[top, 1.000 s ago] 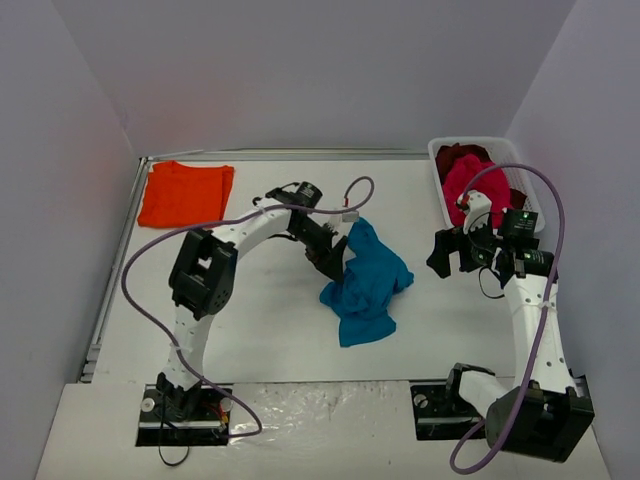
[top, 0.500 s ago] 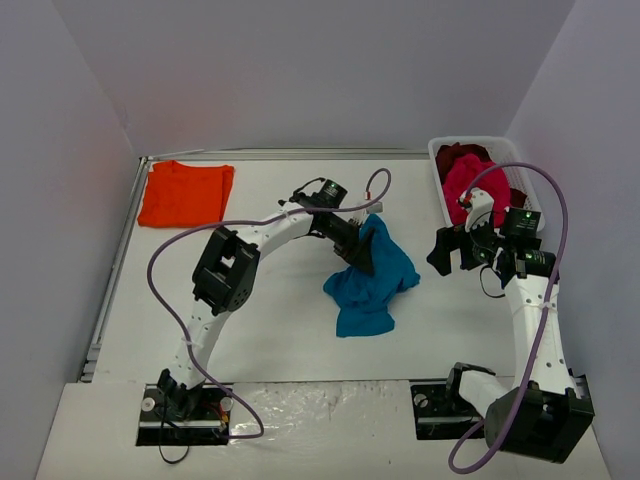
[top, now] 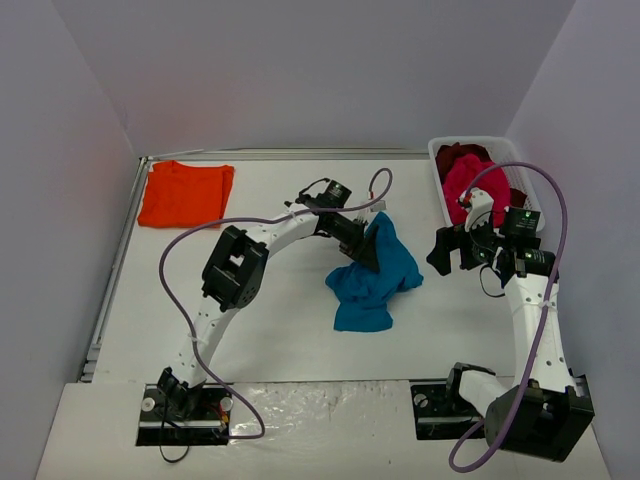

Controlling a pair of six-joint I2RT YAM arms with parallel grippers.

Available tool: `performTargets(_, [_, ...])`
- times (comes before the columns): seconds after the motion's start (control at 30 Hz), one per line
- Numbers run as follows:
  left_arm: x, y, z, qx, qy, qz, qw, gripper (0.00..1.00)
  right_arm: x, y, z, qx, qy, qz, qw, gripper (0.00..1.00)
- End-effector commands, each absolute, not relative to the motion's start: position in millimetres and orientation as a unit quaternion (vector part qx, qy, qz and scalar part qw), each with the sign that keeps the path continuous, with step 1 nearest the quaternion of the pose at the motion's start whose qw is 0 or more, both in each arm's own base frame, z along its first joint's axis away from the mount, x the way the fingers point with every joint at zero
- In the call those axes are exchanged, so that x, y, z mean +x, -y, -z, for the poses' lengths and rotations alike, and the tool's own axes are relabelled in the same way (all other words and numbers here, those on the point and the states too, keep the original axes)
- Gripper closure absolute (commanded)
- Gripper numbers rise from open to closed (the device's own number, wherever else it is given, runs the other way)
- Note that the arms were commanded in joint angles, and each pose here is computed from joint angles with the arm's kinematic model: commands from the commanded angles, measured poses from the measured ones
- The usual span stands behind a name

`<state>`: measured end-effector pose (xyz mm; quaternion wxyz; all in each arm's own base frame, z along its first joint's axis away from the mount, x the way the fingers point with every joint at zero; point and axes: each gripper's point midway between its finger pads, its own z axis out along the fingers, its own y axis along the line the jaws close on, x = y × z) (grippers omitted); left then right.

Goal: Fold and stack the t-shirts
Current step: Flatten out the tshirt

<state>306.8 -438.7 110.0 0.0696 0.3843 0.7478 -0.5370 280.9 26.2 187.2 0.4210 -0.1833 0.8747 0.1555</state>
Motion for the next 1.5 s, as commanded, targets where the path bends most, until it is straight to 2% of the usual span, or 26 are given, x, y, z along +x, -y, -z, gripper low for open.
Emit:
performTargets(0.0, [303,453,-134,0.405,-0.723,0.554,0.084,0.33,282,-28,-187,-0.181,-0.872,-0.165,0.423,0.00])
performTargets(0.03, [302,456,-135,0.407,-0.720,0.556,0.085,0.44,282,-28,-187,-0.181,-0.872,-0.165,0.423,0.00])
performTargets(0.13, [303,460,-139,0.407,-0.716,0.560,0.086,0.66,283,-28,-187,-0.181,-0.873,-0.166,0.421,0.00])
performTargets(0.17, [303,460,-141,0.408,-0.715,0.561,0.089,0.79,283,-28,-187,-0.180,-0.873,-0.166,0.422,0.00])
performTargets(0.27, [307,459,-151,0.420,-0.714,0.550,0.108,0.90,283,-28,-186,-0.180,-0.873,-0.168,0.421,0.00])
performTargets(0.3, [305,454,-151,0.422,-0.721,0.539,0.104,0.90,283,-28,-187,-0.181,-0.873,-0.167,0.422,0.00])
performTargets(0.33, [310,453,-164,0.442,-0.713,0.528,0.132,0.92,282,-29,-187,-0.182,-0.872,-0.167,0.422,0.00])
performTargets(0.37, [316,449,-165,0.445,-0.725,0.504,0.148,0.97,282,-29,-188,-0.184,-0.871,-0.168,0.423,0.00])
performTargets(0.4, [315,443,-169,0.448,-0.733,0.491,0.147,0.98,282,-29,-188,-0.184,-0.871,-0.168,0.424,0.00])
performTargets(0.47, [328,431,-194,0.471,-0.729,0.455,0.199,0.98,282,-29,-189,-0.185,-0.870,-0.167,0.426,0.00])
performTargets(0.5, [325,421,-200,0.474,-0.736,0.442,0.194,0.98,281,-29,-188,-0.184,-0.870,-0.167,0.425,0.00])
performTargets(0.57, [328,410,-232,0.505,-0.720,0.414,0.236,0.98,281,-30,-188,-0.185,-0.870,-0.168,0.424,0.00])
performTargets(0.6, [326,397,-234,0.507,-0.736,0.385,0.232,0.98,281,-30,-189,-0.185,-0.870,-0.168,0.425,0.00])
performTargets(0.83, [327,352,-322,0.559,-0.704,0.272,0.343,0.98,279,-30,-193,-0.188,-0.866,-0.162,0.434,0.00])
performTargets(0.97, [332,319,-353,0.577,-0.691,0.176,0.397,0.98,278,-30,-194,-0.188,-0.865,-0.161,0.436,0.00])
performTargets(1.07, [344,297,-355,0.567,-0.707,0.107,0.409,0.98,279,-31,-194,-0.189,-0.866,-0.163,0.434,0.00])
performTargets(1.13, [343,289,-358,0.545,-0.720,0.107,0.416,0.98,279,-32,-192,-0.190,-0.867,-0.165,0.430,0.00])
performTargets(1.23, [333,292,-377,0.508,-0.721,0.176,0.438,0.98,279,-34,-192,-0.193,-0.866,-0.167,0.430,0.00])
performTargets(1.33, [333,285,-397,0.477,-0.719,0.204,0.462,0.98,278,-43,-191,-0.210,-0.861,-0.178,0.427,0.00])
performTargets(1.47, [330,277,-412,0.452,-0.716,0.246,0.472,0.98,277,-73,-187,-0.256,-0.855,-0.217,0.396,0.00])
